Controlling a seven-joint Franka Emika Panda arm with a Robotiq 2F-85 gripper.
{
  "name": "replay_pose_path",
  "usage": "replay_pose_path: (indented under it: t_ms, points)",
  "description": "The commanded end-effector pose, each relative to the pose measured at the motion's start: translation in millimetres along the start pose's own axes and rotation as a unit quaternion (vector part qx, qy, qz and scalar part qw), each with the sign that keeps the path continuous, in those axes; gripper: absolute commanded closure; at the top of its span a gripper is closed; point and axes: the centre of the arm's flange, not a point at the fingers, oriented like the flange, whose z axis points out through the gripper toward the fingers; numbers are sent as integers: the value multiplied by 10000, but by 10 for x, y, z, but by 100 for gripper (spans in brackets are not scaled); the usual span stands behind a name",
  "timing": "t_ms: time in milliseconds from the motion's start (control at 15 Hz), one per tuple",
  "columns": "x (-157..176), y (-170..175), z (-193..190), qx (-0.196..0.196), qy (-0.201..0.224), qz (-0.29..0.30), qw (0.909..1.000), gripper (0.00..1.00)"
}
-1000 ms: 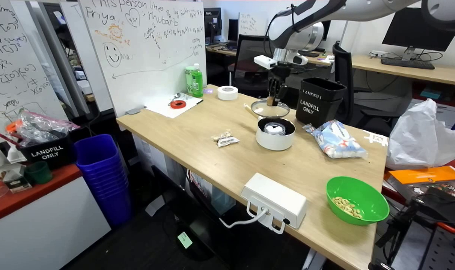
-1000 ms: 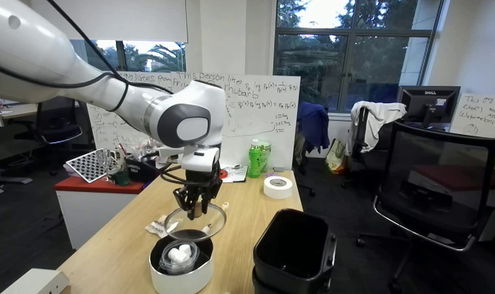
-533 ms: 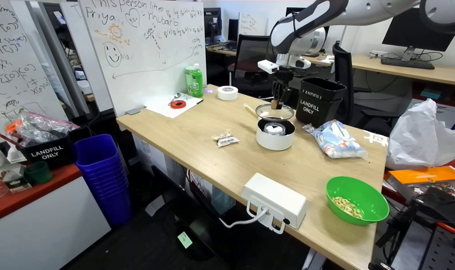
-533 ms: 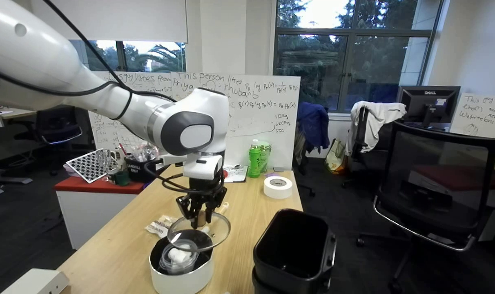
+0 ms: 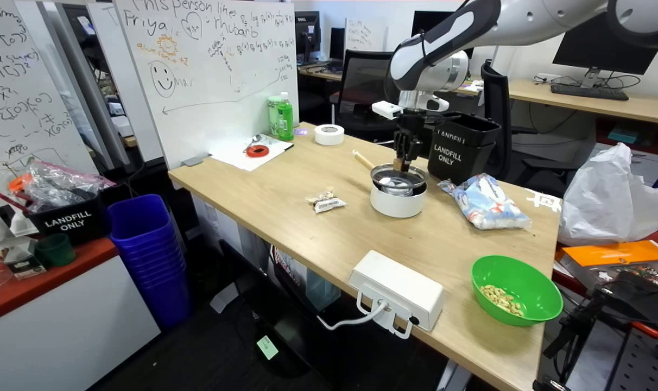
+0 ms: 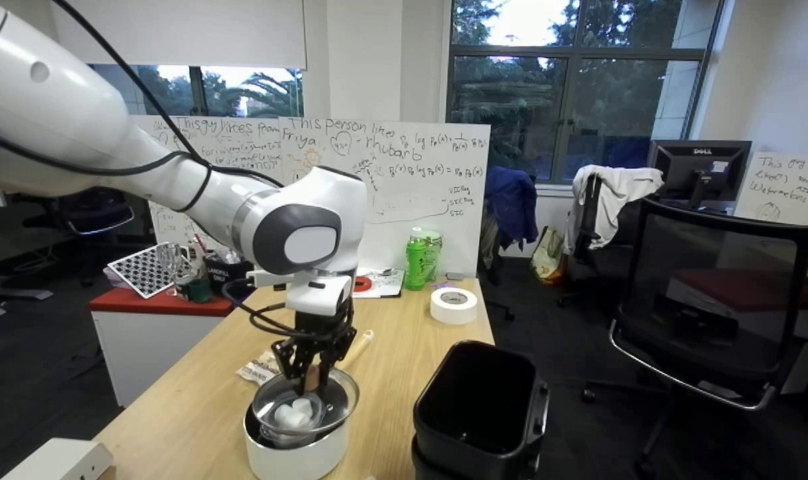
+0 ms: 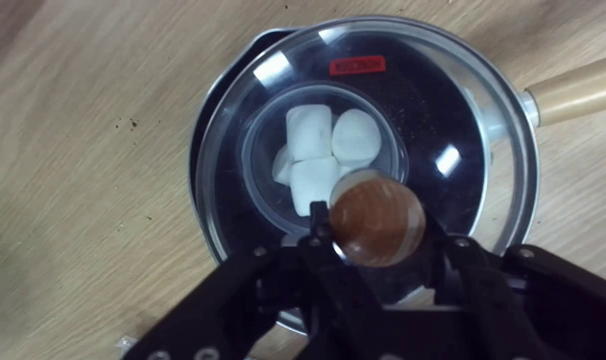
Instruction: Take the clear lid and put it on the white pot
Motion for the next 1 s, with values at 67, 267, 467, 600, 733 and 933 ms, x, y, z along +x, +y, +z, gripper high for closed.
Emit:
replay_pose_path:
  t_ms: [67, 267, 467, 600, 733, 933]
  points:
    - [-13, 177, -26, -64, -195, -118, 9997, 84]
    - [-6, 192, -8, -71, -182, -144, 9997, 84]
    - [29, 206, 11, -21, -161, -180, 9997, 84]
    - [17, 218, 27, -56, -182, -171, 9997, 43]
    - [15, 242, 47, -103, -168, -218, 9996, 27]
    - [24, 276, 18, -135, -157, -224, 9995, 7]
